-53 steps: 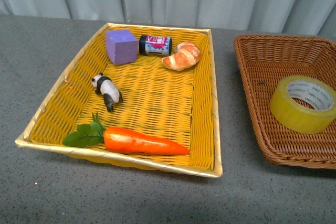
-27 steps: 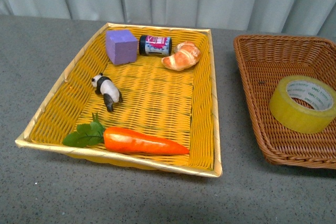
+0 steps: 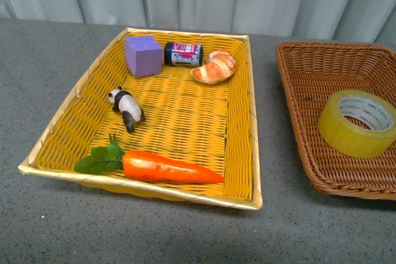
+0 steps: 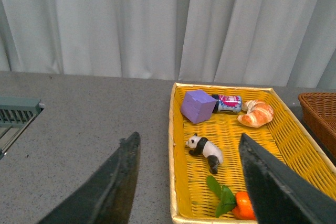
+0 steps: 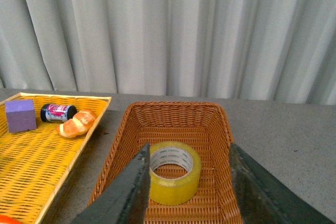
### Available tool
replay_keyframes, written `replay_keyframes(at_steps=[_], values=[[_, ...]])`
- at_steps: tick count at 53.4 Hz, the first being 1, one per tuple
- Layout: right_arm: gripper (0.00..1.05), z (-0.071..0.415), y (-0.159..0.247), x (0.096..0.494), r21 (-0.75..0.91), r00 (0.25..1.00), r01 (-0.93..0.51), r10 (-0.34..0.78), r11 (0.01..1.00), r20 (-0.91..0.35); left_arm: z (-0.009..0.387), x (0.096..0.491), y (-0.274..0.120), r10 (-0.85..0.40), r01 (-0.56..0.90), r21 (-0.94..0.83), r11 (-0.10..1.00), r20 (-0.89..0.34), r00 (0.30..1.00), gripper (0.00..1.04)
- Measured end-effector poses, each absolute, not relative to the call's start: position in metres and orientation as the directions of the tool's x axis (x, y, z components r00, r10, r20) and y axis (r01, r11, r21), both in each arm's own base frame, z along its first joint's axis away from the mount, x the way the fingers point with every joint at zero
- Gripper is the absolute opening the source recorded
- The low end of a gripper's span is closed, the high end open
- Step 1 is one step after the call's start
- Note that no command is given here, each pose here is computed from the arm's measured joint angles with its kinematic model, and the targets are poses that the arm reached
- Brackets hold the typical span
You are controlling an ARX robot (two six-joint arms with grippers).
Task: Move tape to another basket
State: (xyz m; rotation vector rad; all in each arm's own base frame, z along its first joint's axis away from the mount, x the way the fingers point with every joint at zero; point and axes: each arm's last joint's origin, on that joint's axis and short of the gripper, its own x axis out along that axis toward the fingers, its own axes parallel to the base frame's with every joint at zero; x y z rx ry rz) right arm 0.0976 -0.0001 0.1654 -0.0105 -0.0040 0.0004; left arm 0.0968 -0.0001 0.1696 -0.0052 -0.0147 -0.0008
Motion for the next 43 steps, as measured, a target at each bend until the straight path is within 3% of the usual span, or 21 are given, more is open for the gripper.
replay_keyframes(at_steps=[9,14,43], values=[[0.83,0.1654,-0.0001,0.0976,-0.01,1.0,0.0,0.0,1.0,0.004,0.1696,0.0968,-0.0001,-0.001,0.001,-0.005,1.0,0.015,1.0,0.98],[0.98,0.1654,-0.0001,0.0976,-0.01,1.0,0.0,0.0,1.0,0.004,0.1696,0.0968,-0.0001,-0.001,0.001,-0.005,1.0,0.015,1.0,0.98],[0.96,0.1654,-0.0001,0.0976,-0.01,1.0,0.0,0.0,1.0,0.004,0.1696,0.0968,-0.0001,-0.001,0.001,-0.005,1.0,0.015,1.0,0.98]])
